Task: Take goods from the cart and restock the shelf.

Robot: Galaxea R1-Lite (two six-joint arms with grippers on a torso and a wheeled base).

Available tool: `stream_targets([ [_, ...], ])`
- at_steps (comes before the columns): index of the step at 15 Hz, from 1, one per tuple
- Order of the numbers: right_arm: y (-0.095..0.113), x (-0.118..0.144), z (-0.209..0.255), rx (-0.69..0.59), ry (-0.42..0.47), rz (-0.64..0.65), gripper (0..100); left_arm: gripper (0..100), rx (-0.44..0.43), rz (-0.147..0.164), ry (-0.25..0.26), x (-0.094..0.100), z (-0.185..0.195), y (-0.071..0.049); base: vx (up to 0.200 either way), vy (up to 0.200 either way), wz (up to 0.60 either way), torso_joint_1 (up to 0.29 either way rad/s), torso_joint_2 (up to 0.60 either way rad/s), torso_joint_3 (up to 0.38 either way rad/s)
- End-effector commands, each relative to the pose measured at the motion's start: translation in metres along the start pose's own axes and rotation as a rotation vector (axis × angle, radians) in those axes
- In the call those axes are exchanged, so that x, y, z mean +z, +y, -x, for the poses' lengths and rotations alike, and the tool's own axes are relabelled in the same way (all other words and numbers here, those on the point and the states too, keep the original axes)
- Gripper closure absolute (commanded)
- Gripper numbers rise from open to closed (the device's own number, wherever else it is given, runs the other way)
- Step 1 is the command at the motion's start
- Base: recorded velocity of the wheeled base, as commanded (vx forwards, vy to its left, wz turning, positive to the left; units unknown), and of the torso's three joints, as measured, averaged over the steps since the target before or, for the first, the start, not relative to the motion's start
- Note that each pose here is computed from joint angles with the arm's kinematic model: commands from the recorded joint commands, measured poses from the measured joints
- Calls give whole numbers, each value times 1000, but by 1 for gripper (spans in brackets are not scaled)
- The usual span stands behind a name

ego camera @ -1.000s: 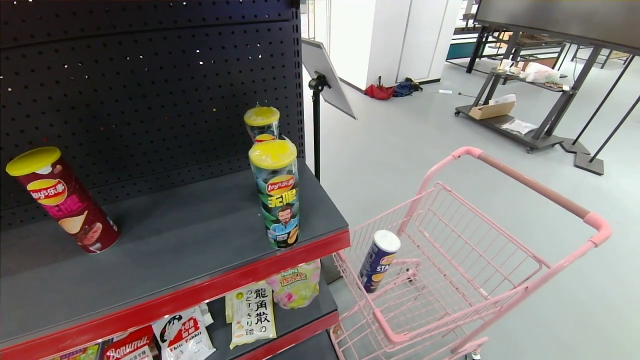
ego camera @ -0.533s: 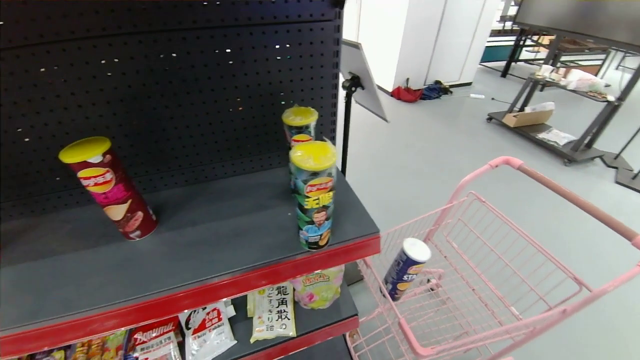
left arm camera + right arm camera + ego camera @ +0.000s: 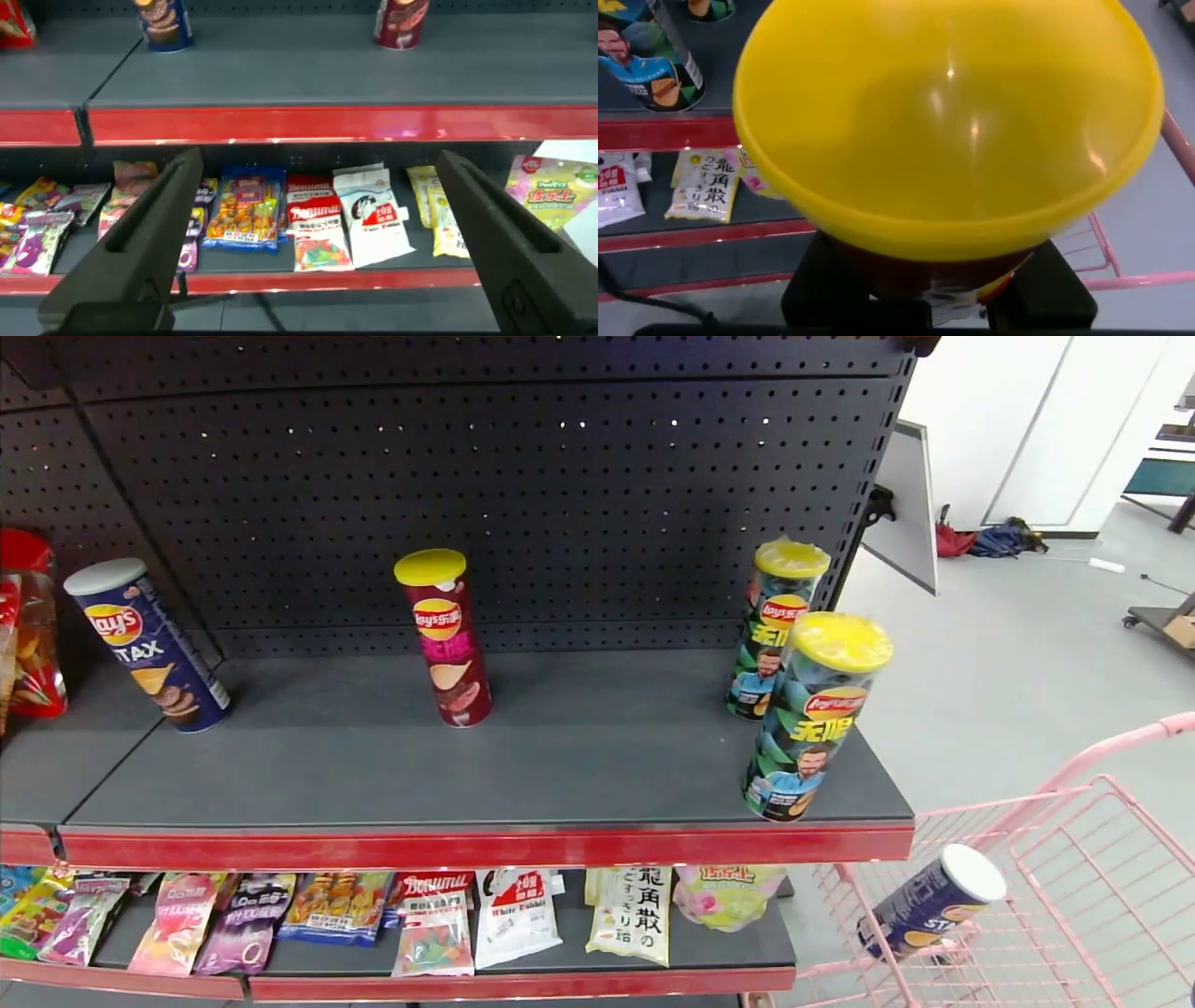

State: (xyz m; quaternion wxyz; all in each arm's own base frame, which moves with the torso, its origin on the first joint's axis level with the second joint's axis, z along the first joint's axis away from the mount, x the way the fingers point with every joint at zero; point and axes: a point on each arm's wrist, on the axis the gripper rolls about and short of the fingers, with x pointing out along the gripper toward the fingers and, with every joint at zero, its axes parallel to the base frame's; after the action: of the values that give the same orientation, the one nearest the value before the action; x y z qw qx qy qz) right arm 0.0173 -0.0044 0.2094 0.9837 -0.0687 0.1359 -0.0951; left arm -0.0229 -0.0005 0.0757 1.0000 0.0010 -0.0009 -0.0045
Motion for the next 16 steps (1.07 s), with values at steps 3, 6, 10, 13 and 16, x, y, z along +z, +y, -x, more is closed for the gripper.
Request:
stream_targets([
  [3, 0, -19, 16, -1, -75, -16, 100, 0, 0, -1, 0, 0, 0, 0, 0, 67, 0, 1, 1, 1],
  [6, 1, -37, 24, 28, -111, -16, 100, 0, 0, -3, 2, 0, 0, 0, 0, 200, 0, -4, -1, 4],
  [10, 1, -47, 28, 108, -148, -14, 100, 0, 1, -3, 2, 0, 0, 0, 0, 200, 0, 3, 2, -1],
  [13, 1, -46, 30, 151, -162, -13, 100, 0, 1, -3, 0, 0, 0, 0, 0, 200, 0, 4, 5, 4],
  [16, 3, -60, 33, 244, -194, -9, 100, 0, 1, -3, 2, 0, 0, 0, 0, 200, 0, 1, 2, 1],
])
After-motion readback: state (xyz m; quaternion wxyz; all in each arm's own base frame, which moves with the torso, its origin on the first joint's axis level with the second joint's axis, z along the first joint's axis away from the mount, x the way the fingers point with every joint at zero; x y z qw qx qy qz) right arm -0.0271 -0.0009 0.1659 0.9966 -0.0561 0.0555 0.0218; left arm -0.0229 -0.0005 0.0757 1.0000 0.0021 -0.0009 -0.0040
